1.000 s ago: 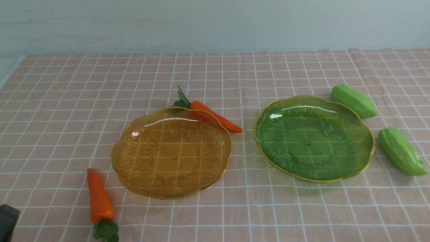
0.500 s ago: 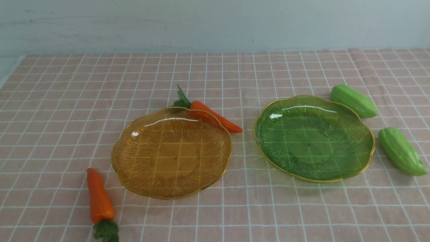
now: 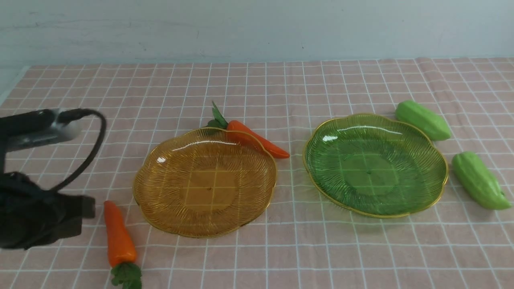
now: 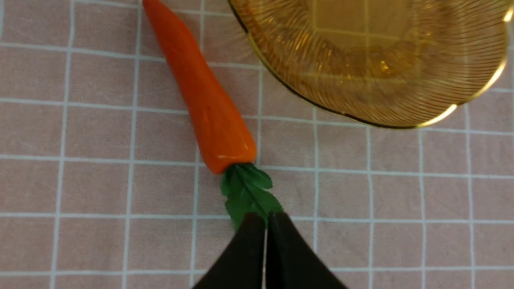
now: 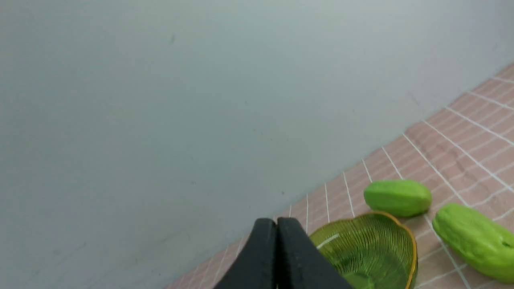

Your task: Put different types of vegetables on the plate.

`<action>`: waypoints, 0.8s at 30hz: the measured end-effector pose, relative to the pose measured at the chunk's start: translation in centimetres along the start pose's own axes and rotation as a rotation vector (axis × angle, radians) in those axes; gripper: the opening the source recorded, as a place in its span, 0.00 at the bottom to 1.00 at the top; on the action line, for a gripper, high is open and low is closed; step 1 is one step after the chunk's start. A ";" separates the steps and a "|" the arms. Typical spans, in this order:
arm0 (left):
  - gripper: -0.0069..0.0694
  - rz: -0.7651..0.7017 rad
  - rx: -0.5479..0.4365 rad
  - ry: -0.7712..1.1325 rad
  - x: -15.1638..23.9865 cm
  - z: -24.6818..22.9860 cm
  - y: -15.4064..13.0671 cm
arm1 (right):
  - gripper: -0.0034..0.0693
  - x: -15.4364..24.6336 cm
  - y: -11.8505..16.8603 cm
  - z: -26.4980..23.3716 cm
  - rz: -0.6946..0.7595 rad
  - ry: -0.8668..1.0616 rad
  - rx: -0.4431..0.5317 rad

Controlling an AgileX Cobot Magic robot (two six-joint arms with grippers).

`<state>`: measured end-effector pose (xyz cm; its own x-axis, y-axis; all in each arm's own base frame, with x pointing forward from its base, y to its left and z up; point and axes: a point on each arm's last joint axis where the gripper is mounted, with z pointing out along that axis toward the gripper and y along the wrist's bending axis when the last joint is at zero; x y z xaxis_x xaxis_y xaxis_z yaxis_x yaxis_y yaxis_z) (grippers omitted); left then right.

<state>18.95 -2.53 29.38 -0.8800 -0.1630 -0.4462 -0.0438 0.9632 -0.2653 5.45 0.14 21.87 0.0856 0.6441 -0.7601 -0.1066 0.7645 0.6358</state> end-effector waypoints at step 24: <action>0.37 -0.063 -0.097 0.372 -5.1 12.3 1.9 | 0.03 -7.4 9.4 5.5 -0.517 0.864 0.083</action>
<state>29.21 -2.47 20.61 -0.9847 -0.1513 -0.0861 -0.1326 0.9724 -0.1920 9.29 2.75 34.23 -0.6482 0.0189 -0.7612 -0.1875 0.9649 0.1836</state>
